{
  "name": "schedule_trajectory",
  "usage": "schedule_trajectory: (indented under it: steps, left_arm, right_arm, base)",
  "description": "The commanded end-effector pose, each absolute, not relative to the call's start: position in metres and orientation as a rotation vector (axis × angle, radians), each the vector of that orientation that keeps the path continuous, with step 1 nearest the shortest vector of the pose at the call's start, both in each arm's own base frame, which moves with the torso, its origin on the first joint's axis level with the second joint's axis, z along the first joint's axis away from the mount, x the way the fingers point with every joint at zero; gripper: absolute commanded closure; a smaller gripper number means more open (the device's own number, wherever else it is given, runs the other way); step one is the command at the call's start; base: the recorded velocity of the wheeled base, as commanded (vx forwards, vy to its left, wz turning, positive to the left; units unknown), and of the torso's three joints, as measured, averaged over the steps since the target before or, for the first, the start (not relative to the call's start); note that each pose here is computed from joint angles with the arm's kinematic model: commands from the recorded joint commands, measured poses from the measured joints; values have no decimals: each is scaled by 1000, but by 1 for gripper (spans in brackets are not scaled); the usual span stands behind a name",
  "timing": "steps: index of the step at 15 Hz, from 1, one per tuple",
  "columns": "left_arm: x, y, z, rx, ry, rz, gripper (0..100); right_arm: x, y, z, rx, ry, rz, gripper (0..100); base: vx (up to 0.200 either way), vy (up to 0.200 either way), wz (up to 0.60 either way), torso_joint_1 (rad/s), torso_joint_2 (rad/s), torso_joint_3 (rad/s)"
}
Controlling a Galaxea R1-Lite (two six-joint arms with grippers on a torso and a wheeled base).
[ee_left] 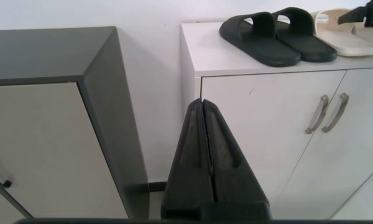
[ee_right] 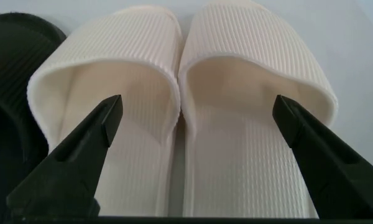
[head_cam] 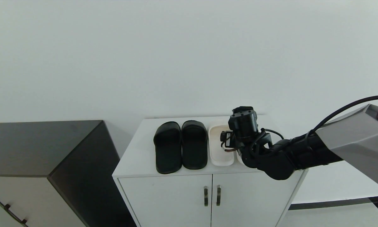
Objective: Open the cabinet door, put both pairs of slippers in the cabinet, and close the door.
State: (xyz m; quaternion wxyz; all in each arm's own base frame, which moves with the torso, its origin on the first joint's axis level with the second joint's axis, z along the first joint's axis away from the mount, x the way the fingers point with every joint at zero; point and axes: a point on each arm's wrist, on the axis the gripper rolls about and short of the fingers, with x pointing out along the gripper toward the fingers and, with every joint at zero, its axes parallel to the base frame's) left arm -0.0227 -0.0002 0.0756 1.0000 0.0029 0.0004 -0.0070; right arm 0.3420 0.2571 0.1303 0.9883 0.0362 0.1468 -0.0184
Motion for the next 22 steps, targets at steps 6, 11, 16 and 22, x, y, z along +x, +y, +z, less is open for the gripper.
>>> schedule_trajectory:
  steps: [6,11,16,22]
  left_arm:
    - [-23,0,76,5,0,-15,100]
    - [-23,0,76,3,0,-15,100]
    - [-23,0,76,3,0,-14,100]
    - [-23,0,76,6,0,-14,100]
  right_arm:
    - [375,261,116,54,281,-44,0]
    - [381,260,118,29,241,-37,100]
    - [358,249,136,-35,239,-25,100]
    - [245,223,196,-23,216,291,100]
  base:
    - [0,0,0,0,0,0]
    - [0,0,0,0,0,0]
    - [0,0,0,0,0,0]
    - [0,0,0,0,0,0]
